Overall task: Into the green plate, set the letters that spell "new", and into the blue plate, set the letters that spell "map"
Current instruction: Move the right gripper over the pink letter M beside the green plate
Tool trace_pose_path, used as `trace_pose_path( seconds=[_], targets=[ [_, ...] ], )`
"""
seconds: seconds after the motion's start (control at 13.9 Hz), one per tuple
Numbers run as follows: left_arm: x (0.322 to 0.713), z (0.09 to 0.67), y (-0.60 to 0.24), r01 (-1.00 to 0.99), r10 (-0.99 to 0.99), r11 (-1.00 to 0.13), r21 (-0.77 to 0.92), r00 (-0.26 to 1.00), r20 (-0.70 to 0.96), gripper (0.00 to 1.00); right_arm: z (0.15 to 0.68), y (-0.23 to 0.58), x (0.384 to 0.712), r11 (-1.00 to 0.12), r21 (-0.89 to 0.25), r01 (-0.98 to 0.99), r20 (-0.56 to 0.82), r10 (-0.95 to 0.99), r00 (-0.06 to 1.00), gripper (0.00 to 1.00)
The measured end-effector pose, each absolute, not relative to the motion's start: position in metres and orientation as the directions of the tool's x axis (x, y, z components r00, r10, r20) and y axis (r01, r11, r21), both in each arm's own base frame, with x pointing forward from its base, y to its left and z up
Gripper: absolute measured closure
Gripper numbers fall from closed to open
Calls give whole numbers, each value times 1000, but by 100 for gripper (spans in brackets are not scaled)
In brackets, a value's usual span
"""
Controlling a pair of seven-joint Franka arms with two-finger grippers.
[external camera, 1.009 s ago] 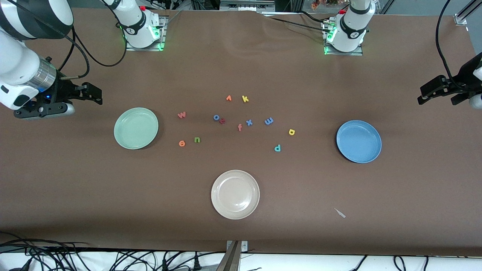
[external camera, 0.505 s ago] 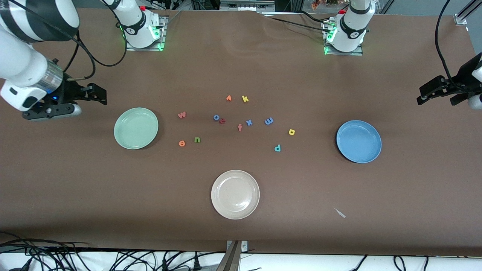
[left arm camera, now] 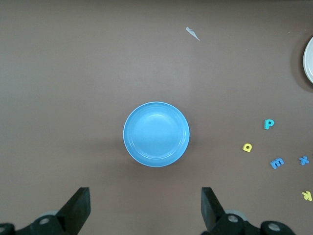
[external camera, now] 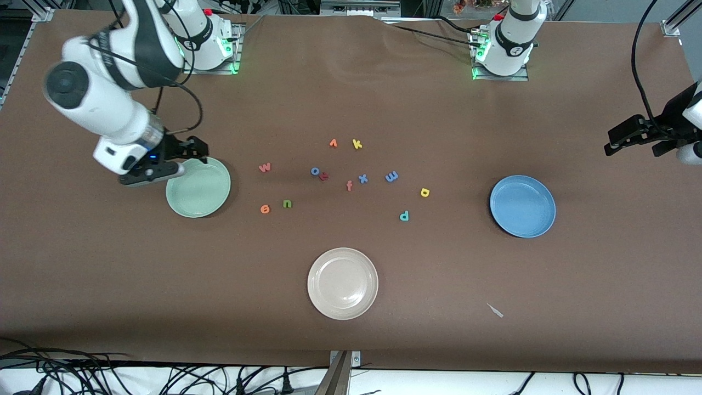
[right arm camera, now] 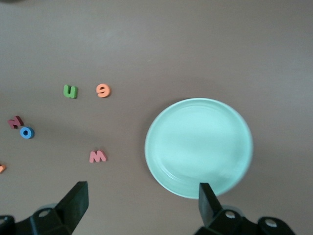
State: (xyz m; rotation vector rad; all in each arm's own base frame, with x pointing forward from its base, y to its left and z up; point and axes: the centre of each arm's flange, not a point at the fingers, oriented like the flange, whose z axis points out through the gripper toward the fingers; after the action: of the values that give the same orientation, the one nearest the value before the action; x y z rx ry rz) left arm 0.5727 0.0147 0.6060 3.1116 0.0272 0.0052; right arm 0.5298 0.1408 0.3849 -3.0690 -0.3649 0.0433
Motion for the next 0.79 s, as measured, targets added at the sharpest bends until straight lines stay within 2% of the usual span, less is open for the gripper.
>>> trace_pose_path(
  seconds=[0.22, 0.5, 0.79],
  targets=[
    [569, 606, 9, 9, 8, -1000, 30, 1000, -27, 0, 333, 186, 498, -968, -58, 245, -41, 248, 968, 0],
    [558, 604, -8, -24, -27, -999, 32, 994, -109, 0, 294, 214, 487, -965, -77, 249, -28, 252, 967, 0],
    [553, 601, -8, -22, -27, -999, 32, 989, -148, 0, 235, 234, 459, -971, -102, 215, 8, 216, 976, 0]
  ],
)
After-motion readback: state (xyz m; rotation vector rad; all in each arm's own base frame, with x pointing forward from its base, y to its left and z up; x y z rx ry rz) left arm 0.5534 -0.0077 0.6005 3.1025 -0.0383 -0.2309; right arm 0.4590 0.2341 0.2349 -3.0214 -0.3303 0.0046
